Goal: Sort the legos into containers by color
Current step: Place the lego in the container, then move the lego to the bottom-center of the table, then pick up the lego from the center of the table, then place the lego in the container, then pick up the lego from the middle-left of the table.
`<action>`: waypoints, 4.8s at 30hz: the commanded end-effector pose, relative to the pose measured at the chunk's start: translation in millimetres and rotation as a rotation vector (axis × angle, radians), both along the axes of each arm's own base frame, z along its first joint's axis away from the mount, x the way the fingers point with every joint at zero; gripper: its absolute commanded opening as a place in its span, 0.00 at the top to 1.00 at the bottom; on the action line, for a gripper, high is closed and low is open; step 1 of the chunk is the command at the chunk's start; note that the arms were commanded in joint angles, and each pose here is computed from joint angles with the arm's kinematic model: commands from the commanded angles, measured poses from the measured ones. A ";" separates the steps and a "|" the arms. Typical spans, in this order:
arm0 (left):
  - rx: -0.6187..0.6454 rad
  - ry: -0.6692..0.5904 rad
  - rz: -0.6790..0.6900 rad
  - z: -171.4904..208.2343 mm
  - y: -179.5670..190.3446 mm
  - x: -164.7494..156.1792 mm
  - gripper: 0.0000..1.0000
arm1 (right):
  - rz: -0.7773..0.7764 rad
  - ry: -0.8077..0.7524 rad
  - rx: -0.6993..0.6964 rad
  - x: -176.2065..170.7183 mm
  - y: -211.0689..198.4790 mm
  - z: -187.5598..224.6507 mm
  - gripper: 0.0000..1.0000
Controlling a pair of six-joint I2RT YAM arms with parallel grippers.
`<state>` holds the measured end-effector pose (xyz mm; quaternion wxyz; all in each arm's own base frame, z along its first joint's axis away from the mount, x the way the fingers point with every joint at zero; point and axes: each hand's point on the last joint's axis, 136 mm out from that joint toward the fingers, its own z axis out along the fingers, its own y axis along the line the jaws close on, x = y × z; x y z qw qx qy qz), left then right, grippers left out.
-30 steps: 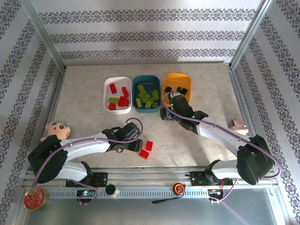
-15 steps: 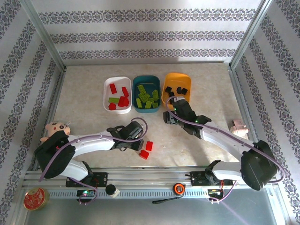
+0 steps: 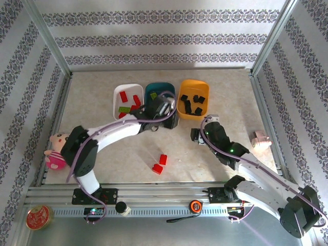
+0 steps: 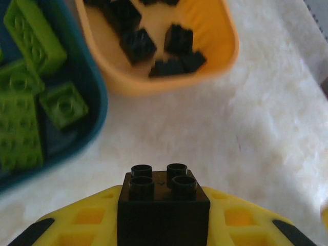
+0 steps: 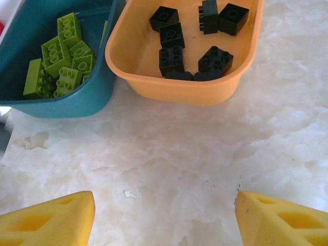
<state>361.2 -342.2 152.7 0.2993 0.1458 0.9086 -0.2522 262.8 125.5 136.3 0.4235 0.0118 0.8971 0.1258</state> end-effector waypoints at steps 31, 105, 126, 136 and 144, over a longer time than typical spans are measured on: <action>-0.429 -0.081 0.166 97.6 45.5 81.7 0.16 | 0.236 0.130 0.088 -27.6 60.3 -39.8 0.23; -0.200 -0.122 0.402 29.3 216.2 -126.4 0.00 | 0.674 0.088 0.012 37.4 254.1 18.8 0.67; -0.260 0.034 0.256 6.1 182.4 -140.1 0.02 | 0.529 0.080 0.226 181.2 318.3 37.4 0.29; 0.056 0.072 0.041 -33.0 131.6 -170.7 0.05 | 0.399 0.034 0.248 150.2 230.8 48.9 0.27; 0.331 0.108 -0.182 -84.7 87.7 -206.6 0.13 | 0.348 0.040 0.224 112.5 178.8 37.1 0.25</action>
